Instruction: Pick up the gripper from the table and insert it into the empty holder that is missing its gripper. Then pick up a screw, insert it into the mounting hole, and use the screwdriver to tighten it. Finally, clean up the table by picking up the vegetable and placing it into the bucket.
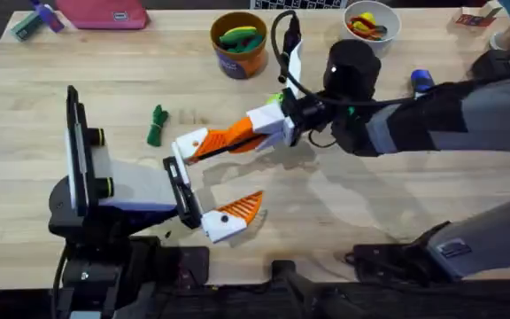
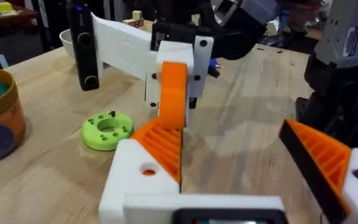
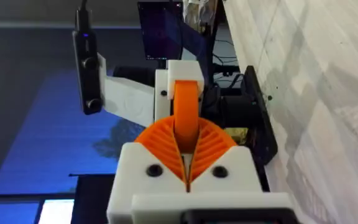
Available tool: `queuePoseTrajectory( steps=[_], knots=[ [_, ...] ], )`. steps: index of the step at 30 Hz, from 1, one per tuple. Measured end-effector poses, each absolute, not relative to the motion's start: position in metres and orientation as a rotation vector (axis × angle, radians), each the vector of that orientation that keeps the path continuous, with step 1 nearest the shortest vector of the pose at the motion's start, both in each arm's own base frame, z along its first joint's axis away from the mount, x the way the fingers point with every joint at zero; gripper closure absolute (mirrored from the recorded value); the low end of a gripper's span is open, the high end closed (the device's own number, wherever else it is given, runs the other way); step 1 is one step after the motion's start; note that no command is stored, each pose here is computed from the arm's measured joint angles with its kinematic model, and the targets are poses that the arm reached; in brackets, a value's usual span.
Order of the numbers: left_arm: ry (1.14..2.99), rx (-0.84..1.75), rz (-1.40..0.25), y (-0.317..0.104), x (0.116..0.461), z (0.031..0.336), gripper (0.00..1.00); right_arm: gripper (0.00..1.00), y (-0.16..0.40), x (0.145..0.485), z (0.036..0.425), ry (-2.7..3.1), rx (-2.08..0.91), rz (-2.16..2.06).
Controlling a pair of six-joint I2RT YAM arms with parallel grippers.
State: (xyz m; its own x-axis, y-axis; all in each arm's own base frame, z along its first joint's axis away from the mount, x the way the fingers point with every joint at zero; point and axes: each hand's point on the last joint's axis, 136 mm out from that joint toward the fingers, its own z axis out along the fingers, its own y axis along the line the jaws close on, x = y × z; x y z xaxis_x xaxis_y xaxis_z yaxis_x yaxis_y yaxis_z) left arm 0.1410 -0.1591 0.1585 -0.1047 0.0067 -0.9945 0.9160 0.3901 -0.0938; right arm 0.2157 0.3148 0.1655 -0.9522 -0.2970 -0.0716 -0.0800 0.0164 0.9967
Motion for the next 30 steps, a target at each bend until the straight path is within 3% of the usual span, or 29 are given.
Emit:
queuePoseTrajectory(
  steps=[28, 30],
  knots=[
    [1.479, 0.858, -0.966, -0.1582, 0.143, 0.1584, 0.014, 0.993, 0.3246, 0.2194, 0.1627, -2.169, 0.38, -2.072],
    [1.479, 0.857, -0.964, -0.1581, 0.1433, 0.1584, 0.014, 0.947, 0.3246, 0.2194, 0.1625, -2.169, 0.377, -2.07]
  ],
)
